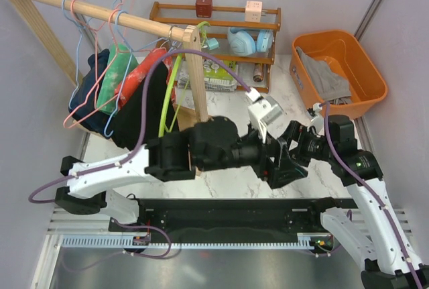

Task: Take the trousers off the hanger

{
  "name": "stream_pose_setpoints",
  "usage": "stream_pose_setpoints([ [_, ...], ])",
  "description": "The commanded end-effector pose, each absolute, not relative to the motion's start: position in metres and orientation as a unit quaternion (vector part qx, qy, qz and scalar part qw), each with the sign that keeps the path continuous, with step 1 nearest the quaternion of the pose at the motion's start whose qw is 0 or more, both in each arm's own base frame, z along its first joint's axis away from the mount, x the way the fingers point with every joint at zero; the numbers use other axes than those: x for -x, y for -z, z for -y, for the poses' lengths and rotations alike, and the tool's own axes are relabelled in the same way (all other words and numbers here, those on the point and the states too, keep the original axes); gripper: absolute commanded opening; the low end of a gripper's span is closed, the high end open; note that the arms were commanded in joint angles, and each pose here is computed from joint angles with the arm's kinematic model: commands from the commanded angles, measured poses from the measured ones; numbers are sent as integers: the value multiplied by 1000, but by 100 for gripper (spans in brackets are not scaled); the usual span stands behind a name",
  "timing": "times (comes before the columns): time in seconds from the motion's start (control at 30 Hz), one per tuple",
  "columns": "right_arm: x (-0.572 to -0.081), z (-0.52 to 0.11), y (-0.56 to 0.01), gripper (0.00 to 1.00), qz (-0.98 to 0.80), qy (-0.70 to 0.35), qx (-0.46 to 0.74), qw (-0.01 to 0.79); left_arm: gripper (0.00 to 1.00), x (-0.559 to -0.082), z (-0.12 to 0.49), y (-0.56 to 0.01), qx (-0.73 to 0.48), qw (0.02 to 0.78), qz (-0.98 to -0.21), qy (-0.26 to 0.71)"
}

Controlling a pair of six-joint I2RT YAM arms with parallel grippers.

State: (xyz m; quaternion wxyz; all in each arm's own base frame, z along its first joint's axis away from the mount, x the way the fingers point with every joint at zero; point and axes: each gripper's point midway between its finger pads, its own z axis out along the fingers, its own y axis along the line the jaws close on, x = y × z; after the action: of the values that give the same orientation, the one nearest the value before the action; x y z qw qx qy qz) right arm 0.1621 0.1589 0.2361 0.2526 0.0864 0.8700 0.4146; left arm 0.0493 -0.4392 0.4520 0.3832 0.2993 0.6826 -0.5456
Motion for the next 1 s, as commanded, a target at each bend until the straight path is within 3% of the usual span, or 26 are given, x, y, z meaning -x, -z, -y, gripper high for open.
stream_pose_setpoints([
  [0.0,-176,-154,-222,98,-868,-398,-104,278,86,-87,438,-423,-249,473,-693,484],
  [0.13,-177,-145,-195,98,-876,-372,-127,279,88,-101,417,-335,-229,445,-748,436],
  [0.37,-189,-148,-170,98,-850,-396,-143,315,90,-111,334,-262,-159,468,-766,412],
  [0.63,-214,-156,-131,98,-812,-438,-169,346,94,-104,259,-212,-76,463,-751,465],
  [0.97,-199,-163,-81,98,-804,-470,-175,319,94,-87,234,-176,-8,416,-718,558],
])
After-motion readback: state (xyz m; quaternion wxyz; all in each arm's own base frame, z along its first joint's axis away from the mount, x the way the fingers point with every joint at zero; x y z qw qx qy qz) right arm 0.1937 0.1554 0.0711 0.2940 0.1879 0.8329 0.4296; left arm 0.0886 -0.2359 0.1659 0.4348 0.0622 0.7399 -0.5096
